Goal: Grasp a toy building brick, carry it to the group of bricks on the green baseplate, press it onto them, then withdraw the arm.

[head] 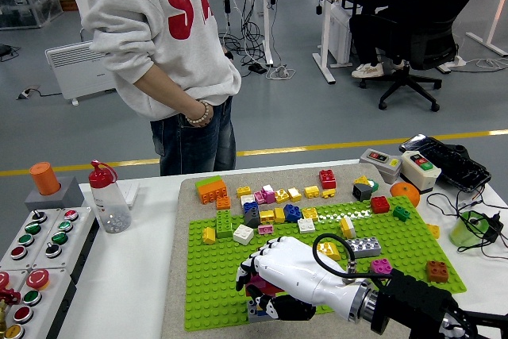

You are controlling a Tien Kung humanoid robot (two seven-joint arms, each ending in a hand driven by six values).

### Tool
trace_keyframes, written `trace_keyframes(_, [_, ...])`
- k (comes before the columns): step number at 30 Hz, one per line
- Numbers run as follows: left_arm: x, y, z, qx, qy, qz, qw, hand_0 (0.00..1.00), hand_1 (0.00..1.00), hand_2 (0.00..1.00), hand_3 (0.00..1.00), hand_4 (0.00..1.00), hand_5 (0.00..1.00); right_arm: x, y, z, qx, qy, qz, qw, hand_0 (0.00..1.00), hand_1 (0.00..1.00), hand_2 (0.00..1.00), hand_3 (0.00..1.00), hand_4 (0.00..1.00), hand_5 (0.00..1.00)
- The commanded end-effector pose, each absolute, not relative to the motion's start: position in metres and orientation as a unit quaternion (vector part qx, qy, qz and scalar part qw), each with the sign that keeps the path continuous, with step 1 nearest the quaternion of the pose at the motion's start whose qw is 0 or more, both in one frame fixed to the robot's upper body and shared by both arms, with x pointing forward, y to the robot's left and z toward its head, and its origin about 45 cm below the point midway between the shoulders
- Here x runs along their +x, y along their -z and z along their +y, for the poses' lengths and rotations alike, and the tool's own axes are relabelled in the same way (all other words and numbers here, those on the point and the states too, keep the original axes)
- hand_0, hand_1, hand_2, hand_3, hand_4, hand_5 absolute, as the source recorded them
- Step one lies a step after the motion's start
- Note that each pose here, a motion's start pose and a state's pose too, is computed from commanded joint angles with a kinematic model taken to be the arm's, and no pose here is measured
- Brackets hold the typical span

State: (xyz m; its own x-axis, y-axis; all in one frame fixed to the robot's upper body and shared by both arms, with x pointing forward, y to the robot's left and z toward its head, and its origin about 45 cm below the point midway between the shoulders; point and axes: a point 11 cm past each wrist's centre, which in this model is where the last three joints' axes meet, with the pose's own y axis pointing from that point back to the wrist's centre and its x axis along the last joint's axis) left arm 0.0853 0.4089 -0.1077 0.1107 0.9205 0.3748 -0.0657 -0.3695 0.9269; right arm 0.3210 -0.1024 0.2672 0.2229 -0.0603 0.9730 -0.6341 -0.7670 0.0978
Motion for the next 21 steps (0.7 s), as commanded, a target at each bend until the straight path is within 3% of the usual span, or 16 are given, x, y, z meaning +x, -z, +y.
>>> trace_keyframes(21, [0.0876, 0.1071, 0.4094, 0.603, -0.567, 0.352, 0.437, 0.653, 0.688, 0.672, 0.575, 0.279, 0.998, 0.3233, -0.2653, -0.1041, 0.74, -0.576, -0.235, 0.256, 0.611, 0.599, 0.59, 0.57, 0.37, 0.159])
